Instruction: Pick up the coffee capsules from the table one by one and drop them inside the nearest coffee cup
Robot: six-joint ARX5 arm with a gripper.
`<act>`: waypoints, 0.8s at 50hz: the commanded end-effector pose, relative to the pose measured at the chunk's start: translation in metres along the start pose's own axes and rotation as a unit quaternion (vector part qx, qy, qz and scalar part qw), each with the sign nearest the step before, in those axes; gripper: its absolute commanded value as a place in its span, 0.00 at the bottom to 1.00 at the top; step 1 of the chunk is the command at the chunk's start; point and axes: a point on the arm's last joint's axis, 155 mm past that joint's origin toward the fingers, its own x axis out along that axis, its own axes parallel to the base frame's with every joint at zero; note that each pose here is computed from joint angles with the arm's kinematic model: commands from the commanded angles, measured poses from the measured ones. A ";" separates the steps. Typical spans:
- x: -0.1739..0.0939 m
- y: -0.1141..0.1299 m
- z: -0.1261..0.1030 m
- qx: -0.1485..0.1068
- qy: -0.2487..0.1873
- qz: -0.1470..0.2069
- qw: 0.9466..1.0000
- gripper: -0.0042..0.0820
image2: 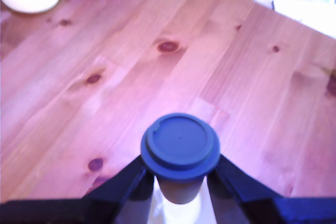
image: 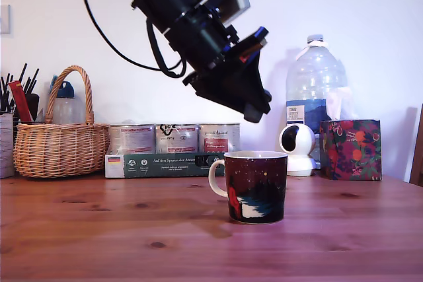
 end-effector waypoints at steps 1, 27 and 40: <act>0.012 0.000 -0.009 -0.002 0.021 -0.004 1.000 0.22; 0.028 0.002 -0.044 -0.014 0.096 -0.004 0.995 0.22; 0.027 0.001 -0.048 -0.016 0.104 -0.006 0.994 0.22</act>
